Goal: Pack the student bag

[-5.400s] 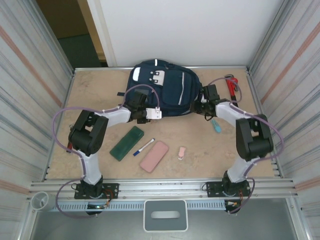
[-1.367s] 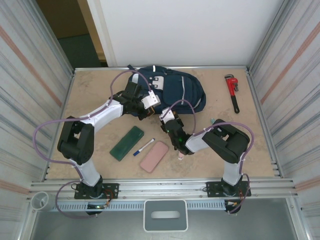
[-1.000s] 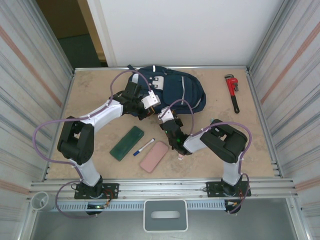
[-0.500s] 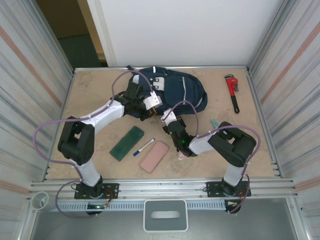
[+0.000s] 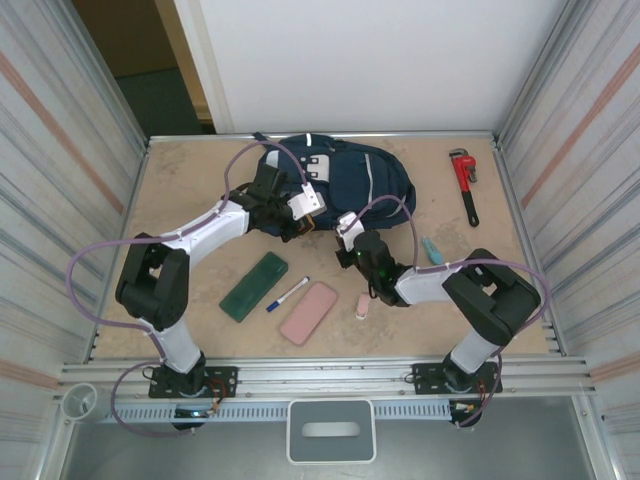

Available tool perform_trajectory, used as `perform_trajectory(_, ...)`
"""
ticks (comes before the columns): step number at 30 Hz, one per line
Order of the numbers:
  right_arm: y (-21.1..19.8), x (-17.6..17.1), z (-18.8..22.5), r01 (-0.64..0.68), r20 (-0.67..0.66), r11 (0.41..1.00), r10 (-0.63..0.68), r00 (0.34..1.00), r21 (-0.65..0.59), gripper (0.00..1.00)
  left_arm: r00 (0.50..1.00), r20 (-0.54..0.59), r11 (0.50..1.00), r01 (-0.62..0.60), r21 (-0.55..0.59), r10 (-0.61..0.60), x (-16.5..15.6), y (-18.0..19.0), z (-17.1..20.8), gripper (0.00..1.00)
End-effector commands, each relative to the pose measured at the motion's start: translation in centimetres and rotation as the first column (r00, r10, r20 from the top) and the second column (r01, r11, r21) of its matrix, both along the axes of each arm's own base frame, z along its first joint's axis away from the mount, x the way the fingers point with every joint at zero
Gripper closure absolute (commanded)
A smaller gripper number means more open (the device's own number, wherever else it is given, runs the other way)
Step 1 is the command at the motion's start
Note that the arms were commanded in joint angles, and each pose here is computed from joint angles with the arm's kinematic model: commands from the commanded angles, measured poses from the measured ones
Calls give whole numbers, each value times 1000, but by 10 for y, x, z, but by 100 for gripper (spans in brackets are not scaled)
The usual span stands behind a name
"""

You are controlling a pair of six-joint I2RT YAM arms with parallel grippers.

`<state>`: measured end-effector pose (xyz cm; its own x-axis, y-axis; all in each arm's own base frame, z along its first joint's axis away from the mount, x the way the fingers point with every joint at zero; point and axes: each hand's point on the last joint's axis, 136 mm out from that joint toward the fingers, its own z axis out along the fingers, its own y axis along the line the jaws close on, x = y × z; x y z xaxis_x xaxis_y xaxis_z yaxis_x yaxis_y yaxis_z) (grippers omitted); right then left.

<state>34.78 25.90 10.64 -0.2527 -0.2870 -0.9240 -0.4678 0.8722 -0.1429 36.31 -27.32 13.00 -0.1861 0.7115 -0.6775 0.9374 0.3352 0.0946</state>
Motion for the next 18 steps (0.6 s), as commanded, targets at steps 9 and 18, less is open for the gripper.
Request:
perform_trajectory(9, -36, 1, -6, 38, -181, 993, -17, 983, 111, 100, 995, 99, 1000, -17, -15, 18, 10, 8, 27, 100)
perform_trajectory(18, -30, -12, -12, -44, -304, 983, 98, 948, 180, 100, 995, 104, 999, -8, -32, 12, 7, 6, 30, 100)
